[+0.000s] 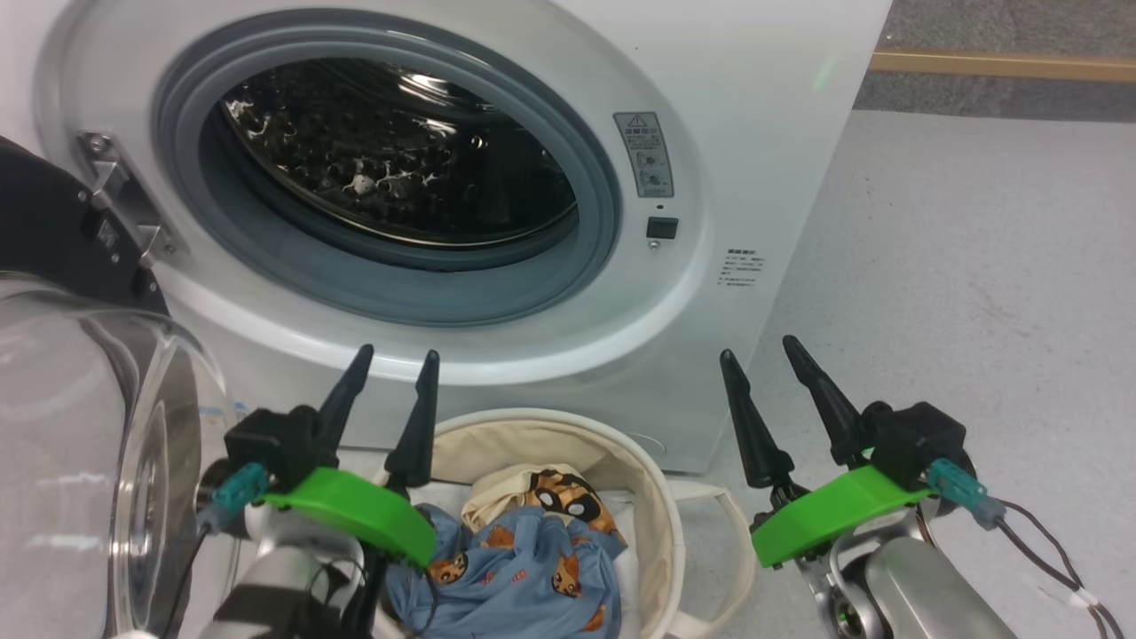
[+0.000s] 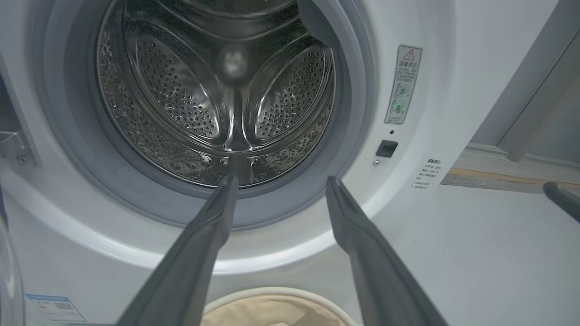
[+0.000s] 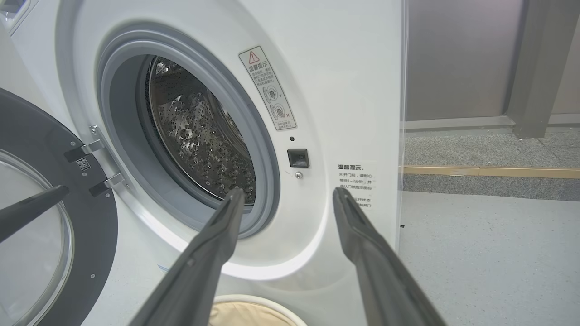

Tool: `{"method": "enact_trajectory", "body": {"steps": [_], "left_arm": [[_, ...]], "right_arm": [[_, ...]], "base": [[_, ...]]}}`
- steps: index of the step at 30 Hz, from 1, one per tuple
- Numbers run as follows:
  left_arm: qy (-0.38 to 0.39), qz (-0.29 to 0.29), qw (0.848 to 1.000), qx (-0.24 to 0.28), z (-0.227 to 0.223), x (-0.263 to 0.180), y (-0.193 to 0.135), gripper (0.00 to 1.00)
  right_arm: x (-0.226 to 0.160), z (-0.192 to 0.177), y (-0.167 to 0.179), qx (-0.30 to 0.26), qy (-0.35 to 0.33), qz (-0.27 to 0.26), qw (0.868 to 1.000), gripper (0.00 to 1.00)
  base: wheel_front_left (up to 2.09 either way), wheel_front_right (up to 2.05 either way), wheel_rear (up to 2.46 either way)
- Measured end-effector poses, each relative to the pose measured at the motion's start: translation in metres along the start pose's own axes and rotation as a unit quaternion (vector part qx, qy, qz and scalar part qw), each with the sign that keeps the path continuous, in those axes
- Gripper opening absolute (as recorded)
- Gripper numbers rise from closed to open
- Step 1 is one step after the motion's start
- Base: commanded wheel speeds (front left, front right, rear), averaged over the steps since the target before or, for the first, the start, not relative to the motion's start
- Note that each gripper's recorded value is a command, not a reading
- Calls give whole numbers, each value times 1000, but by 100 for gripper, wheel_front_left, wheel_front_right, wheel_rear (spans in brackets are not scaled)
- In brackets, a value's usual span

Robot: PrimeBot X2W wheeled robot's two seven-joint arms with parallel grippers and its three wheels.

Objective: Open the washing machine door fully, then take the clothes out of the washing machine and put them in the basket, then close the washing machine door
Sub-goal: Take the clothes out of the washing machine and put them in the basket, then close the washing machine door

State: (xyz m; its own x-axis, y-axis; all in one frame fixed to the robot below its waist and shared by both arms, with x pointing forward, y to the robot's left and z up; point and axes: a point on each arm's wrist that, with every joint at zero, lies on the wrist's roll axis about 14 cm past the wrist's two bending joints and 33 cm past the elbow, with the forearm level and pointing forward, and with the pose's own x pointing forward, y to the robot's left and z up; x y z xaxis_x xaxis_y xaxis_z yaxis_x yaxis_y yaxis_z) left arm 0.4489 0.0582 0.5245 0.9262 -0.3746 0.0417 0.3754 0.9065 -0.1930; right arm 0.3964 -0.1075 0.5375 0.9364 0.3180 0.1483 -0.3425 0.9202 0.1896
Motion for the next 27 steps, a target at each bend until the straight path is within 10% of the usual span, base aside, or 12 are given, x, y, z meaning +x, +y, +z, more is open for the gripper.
{"method": "enact_trajectory", "body": {"steps": [27], "left_arm": [[8, -9, 1000, -17, 8, -19, -10, 100]], "right_arm": [[1, -6, 2, 3, 9, 4, 1000, 100]], "base": [[-6, 5, 2]]}}
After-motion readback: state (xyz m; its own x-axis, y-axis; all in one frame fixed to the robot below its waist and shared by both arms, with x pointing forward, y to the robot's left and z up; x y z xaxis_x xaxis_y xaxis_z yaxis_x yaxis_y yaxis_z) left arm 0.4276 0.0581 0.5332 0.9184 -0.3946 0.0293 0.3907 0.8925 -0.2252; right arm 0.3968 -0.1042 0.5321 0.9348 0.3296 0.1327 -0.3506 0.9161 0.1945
